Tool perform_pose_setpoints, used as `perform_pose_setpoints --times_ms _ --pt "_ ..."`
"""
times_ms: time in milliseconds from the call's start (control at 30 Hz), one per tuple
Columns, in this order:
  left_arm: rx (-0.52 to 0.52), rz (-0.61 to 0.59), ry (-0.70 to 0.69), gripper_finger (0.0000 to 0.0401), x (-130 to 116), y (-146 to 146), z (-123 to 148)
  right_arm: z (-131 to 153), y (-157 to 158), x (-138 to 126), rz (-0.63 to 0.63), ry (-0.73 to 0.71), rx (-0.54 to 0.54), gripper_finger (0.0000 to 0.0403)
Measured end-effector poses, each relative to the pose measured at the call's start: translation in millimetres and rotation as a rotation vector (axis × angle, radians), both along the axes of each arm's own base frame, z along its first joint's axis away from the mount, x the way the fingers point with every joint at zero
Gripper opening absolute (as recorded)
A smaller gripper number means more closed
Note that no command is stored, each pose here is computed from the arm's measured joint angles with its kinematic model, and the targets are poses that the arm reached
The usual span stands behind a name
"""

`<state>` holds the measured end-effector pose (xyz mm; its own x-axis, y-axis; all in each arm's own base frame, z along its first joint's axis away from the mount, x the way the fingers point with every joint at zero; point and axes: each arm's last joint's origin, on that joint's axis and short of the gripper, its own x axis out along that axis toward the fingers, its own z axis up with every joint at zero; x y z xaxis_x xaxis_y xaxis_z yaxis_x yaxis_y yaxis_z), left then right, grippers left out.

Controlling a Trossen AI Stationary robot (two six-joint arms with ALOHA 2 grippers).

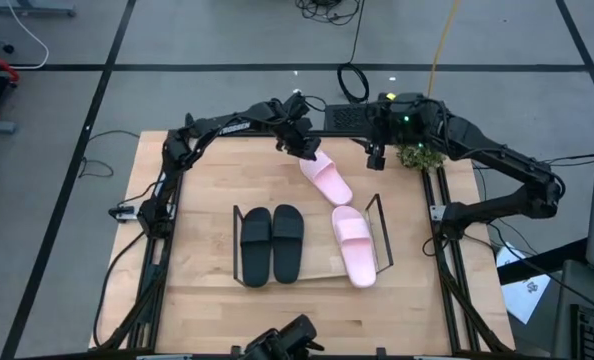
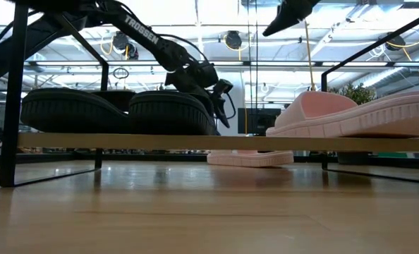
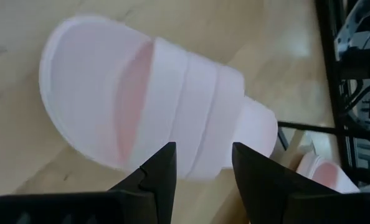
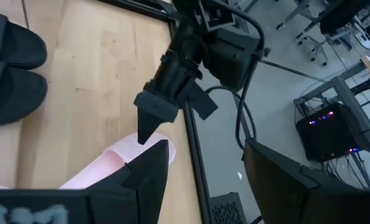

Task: Pick and place slides into the shelf
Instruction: Put the pink slides on the shelf

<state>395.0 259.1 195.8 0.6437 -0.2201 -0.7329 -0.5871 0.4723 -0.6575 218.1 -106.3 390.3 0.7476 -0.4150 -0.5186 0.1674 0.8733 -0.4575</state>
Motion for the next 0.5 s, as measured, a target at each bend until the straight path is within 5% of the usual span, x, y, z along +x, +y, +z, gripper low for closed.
perform_pose_setpoints --times_ms 500 --pt "-0.001 0.022 0.065 0.0149 4.4 2.6 -25.0 1.3 12.8 6.6 0.055 -0.016 -0.002 0.0196"
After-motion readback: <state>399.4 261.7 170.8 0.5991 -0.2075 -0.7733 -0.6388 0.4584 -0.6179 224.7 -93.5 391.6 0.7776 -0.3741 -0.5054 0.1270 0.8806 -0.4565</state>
